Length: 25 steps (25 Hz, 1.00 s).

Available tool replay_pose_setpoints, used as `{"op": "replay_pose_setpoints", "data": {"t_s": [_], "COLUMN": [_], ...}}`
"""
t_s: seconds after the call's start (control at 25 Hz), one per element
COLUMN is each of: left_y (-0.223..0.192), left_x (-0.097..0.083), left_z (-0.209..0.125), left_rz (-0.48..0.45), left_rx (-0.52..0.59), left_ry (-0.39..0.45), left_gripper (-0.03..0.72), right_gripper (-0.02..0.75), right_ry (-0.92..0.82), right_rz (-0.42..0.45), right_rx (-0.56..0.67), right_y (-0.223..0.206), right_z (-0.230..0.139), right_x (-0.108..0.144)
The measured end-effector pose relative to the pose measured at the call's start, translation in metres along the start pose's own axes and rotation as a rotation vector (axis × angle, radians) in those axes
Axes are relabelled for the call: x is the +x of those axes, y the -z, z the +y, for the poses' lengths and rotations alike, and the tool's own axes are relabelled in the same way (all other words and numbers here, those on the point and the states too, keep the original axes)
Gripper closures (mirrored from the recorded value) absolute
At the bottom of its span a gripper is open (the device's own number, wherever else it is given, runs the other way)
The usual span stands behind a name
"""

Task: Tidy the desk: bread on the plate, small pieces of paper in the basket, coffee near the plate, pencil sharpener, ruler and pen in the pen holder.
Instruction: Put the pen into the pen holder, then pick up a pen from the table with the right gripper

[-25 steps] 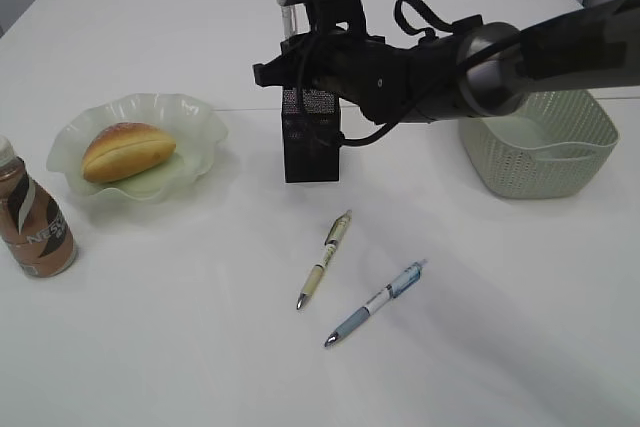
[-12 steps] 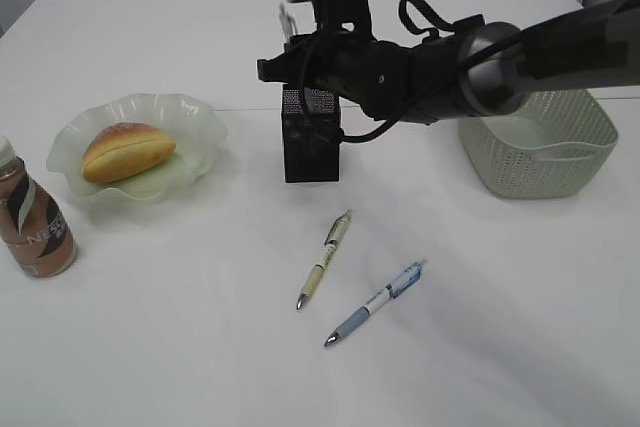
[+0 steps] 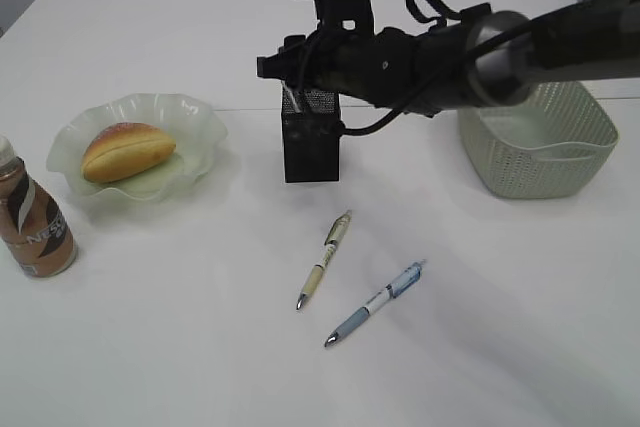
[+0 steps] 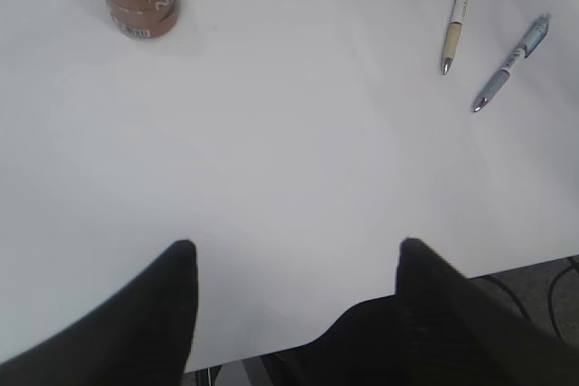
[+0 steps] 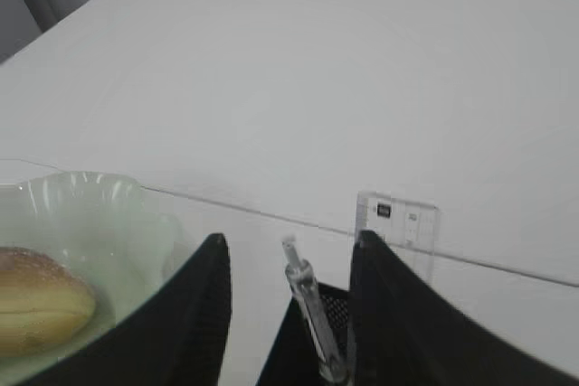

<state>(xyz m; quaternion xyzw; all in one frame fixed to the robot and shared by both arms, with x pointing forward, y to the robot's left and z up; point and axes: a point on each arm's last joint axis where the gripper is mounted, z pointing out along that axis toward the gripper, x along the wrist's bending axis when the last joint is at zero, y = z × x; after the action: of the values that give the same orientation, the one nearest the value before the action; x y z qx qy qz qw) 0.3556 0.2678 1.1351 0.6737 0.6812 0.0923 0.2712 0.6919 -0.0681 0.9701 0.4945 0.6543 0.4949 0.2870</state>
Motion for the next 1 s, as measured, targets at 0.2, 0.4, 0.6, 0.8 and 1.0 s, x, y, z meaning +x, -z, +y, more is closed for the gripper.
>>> {"op": "replay_pose_setpoints", "data": {"t_s": [0.2, 0.4, 0.6, 0.8, 1.0], "left_y": [0.0, 0.0, 0.0, 0.0, 0.0], "left_x": [0.001, 0.005, 0.006, 0.006, 0.006], "left_z": [0.0, 0.001, 0.001, 0.001, 0.001], "left_rz": [0.01, 0.052, 0.061, 0.062, 0.062], "left_rx": [-0.002, -0.009, -0.01, -0.011, -0.011], "left_ry": [-0.003, -0.017, -0.02, -0.021, -0.021], "left_gripper": [0.191, 0.191, 0.191, 0.191, 0.191], "right_gripper": [0.384, 0.384, 0.384, 0.384, 0.384], "right_ry": [-0.01, -0.011, 0.03, 0.109, 0.065], "right_rz": [0.023, 0.093, 0.224, 0.317, 0.218], "right_rx": [-0.078, -0.029, 0.263, 0.638, 0.898], "right_y": [0.028, 0.062, 0.097, 0.136, 0.164], "right_z": [0.043, 0.075, 0.075, 0.061, 0.064], "right_x": [0.005, 0.014, 0.027, 0.031, 0.024]}}
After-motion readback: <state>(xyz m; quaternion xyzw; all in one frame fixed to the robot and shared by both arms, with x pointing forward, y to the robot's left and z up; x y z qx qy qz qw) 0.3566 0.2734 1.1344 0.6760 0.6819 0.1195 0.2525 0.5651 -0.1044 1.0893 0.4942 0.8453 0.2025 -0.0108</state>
